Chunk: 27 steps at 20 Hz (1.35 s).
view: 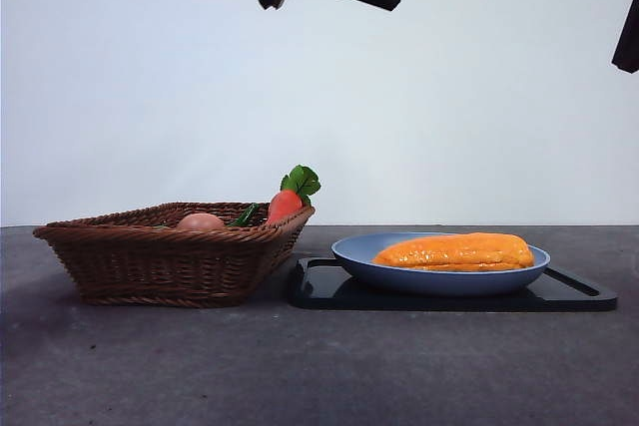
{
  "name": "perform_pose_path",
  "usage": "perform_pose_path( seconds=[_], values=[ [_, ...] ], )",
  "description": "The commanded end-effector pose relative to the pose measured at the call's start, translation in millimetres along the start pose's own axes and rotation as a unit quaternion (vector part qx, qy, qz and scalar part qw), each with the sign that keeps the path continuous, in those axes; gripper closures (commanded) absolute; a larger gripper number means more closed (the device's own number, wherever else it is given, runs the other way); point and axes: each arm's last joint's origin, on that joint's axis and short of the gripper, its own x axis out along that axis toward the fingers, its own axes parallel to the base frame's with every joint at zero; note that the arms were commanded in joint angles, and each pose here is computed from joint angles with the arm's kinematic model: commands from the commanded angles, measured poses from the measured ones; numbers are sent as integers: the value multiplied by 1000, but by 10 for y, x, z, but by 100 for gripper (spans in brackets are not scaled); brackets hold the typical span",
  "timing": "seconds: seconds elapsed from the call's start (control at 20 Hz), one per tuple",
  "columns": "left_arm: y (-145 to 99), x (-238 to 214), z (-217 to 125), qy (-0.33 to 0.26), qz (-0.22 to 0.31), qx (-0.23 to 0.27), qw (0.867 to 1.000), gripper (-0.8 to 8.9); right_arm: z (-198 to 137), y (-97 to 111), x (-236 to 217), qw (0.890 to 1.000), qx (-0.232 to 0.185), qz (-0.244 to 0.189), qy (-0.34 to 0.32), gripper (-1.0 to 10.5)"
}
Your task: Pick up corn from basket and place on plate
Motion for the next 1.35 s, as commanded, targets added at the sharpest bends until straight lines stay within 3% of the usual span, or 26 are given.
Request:
perform_pose_path(
  seconds=[0.05,0.3,0.35,0.5,0.6,0.8,1.0,1.15,1.35],
  values=[
    [-40,-45,124,-39,-1,29,999,809,94,-4,-3,999,9,-19,-39,944],
    [-6,-79,248,-98,13,75,992,809,256,12,-30,992,-24,-15,-119,944],
    [22,-96,265,-106,31,101,989,809,283,17,-37,991,-30,-13,-133,944],
    [75,-226,308,-121,156,107,974,809,369,36,-65,983,-49,-9,-176,944],
    [50,-427,315,-129,190,136,964,809,416,47,-84,978,-60,-7,-201,945],
    [-74,-1216,277,-195,242,136,941,809,499,71,-125,966,-79,-4,-246,945],
    [-179,-1954,-87,-240,312,99,914,809,555,90,-159,956,-92,0,-278,945],
    [-227,-2189,-428,-249,350,71,900,809,578,99,-174,952,-98,1,-291,944],
    [-298,-2329,-956,-277,403,51,871,809,605,110,-194,946,-105,3,-308,944]
  ],
)
